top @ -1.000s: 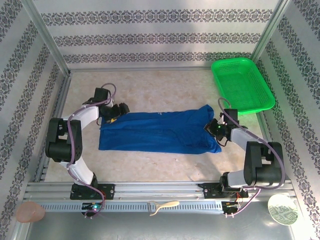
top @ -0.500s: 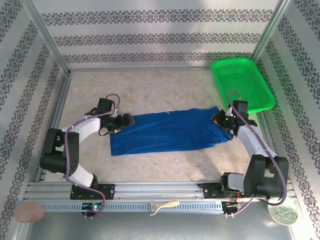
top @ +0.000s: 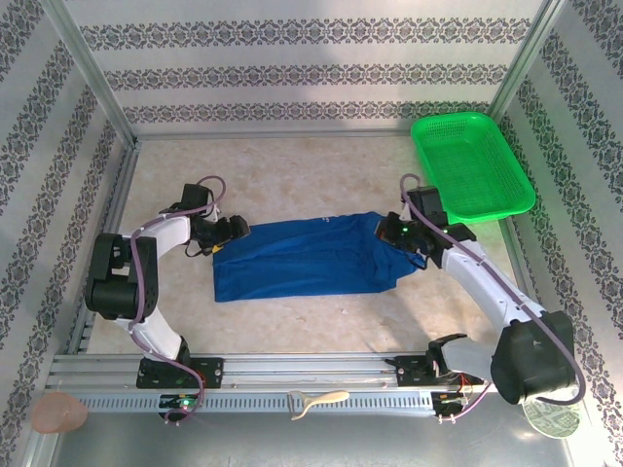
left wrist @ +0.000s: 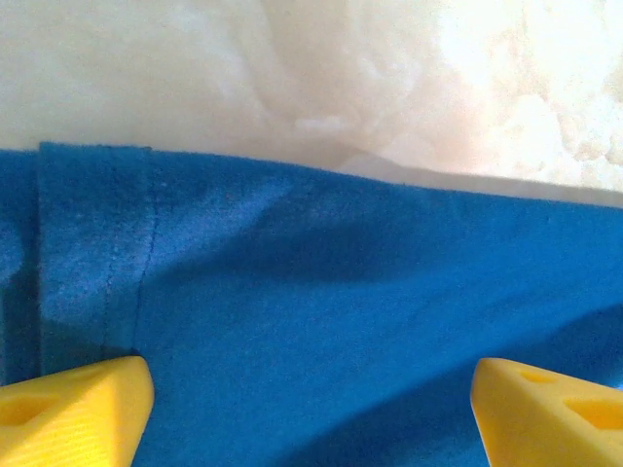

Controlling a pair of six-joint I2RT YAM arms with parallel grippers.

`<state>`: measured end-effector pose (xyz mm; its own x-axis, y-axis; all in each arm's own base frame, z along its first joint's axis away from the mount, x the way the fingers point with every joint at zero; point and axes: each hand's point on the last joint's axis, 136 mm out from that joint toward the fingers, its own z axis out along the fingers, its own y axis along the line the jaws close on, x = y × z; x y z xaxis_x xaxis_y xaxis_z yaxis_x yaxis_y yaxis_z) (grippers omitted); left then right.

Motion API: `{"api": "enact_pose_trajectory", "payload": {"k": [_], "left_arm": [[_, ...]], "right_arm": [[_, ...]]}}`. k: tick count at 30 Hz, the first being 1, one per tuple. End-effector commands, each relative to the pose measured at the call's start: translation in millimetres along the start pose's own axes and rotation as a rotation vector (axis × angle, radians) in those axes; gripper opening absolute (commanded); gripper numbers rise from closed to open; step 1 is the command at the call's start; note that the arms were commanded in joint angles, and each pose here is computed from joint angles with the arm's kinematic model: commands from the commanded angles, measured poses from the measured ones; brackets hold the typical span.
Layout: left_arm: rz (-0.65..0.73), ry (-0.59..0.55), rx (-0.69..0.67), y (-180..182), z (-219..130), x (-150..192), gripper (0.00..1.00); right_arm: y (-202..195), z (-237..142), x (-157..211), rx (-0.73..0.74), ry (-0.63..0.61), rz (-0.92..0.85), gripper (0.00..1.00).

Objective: Fold the inside-out t-shirt

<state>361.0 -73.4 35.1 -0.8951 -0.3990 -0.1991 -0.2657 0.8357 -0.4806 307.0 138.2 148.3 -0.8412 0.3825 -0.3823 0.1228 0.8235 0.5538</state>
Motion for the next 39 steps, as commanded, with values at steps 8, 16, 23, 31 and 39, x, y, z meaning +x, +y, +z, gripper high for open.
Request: {"api": "enact_pose_trajectory", "payload": {"k": [8,16,23,31,39], "left_arm": [[-0.059,0.058,-0.028,23.4,23.7,13.8,0.87],[-0.06,0.062,-0.02,23.7,27.3,14.3,0.87],[-0.066,0.063,-0.007,22.9,29.1,16.4,0.87],[-0.069,0.064,0.002,22.1,30.6,16.7,0.86],[-0.077,0.041,0.023,13.4,26.9,-3.4,0.86]], "right_arm": [[94.3,25.7,34.8,-0.021,0.066,-0.199,0.0],[162.6,56.3,71.4,-0.069,0.149,-0.321,0.0],[196.1,85.5,91.2,-0.079,0.198,-0.359,0.0],[216.5,126.0,114.0,-0.082,0.262,-0.345,0.0],[287.3,133.3,143.6,-0.242,0.334,-0.408,0.56]]}}
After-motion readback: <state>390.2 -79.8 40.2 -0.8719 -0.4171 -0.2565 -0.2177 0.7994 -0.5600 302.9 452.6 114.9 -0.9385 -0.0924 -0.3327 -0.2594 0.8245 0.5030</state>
